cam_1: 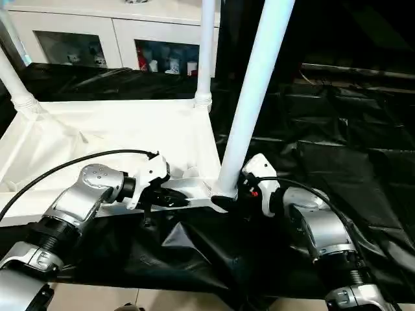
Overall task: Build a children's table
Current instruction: Rotate leg to tighten
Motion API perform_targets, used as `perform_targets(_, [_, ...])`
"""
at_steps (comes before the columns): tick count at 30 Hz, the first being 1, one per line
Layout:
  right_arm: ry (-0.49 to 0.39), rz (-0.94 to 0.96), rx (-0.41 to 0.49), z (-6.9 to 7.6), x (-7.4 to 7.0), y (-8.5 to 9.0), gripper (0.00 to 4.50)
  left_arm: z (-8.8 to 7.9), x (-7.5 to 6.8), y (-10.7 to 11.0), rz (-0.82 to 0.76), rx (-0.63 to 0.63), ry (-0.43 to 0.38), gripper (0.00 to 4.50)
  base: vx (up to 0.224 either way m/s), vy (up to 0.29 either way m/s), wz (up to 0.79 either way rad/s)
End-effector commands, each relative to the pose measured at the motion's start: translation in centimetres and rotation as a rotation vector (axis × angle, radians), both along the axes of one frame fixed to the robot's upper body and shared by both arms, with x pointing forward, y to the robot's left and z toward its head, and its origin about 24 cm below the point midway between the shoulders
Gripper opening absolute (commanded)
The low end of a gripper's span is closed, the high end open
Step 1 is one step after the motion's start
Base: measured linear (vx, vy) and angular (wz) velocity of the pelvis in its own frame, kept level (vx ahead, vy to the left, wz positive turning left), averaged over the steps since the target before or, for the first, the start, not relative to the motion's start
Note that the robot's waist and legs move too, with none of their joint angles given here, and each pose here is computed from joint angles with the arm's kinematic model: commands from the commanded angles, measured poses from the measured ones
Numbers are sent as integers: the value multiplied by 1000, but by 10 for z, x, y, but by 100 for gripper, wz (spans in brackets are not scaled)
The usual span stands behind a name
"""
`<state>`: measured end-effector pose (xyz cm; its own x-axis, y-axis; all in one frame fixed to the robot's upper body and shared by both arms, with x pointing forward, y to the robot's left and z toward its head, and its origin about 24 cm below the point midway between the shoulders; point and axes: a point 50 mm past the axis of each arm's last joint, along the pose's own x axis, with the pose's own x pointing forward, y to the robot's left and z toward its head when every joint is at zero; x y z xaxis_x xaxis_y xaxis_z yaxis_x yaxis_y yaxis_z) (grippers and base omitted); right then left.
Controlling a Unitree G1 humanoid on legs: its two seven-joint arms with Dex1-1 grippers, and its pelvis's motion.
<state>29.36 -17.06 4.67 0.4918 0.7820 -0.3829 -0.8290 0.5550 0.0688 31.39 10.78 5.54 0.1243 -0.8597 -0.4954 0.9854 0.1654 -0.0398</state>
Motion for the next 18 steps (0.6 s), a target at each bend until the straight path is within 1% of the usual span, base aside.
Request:
perform_targets(1, [-15, 16, 4, 4, 0, 4, 369, 4, -4, -9, -46, -75, 14, 0, 0, 0, 0])
perform_targets(3, [-15, 19, 10, 4, 0, 6, 357, 4, -4, -8, -45, -74, 13, 0, 0, 0, 0])
perform_targets(5, [-12, 19, 12, 3, -1, 7, 330, 4, -4, -8, -44, -72, 13, 0, 0, 0, 0])
perform_targets(7, [-9, 19, 15, 1, -2, 7, 323, 4, -4, -8, -43, -72, 12, 0, 0, 0, 0])
perform_targets(8, [-6, 4, 23, -2, -3, 8, 306, 3, -4, -9, -27, -66, 8, 0, 0, 0, 0])
perform_targets(9, [-18, -50, 17, -5, 0, 8, 293, 1, -1, -10, 11, -56, -4, 0, 0, 0, 0])
perform_targets(10, [-27, -89, 11, -8, 2, 8, 293, 0, 1, -10, 38, -49, -12, 0, 0, 0, 0])
perform_targets(12, [-25, -246, 4, -17, 10, 7, 284, -3, 8, -15, 120, -34, -45, 0, 0, 0, 0])
perform_targets(13, [-23, -286, 3, -20, 12, 7, 282, -4, 9, -16, 142, -30, -52, 0, 0, 0, 0])
perform_targets(14, [-14, -406, 16, -25, 18, 10, 280, -5, 13, -21, 196, -20, -69, 0, 0, 0, 0])
perform_targets(16, [-9, -452, 26, -27, 20, 12, 277, -6, 15, -24, 213, -17, -74, 0, 0, 0, 0])
perform_targets(17, [6, -561, 50, -30, 26, 19, 277, -7, 19, -31, 275, -14, -83, 0, 0, 0, 0])
perform_targets(18, [10, -585, 56, -30, 28, 22, 277, -7, 20, -33, 288, -14, -83, 0, 0, 0, 0])
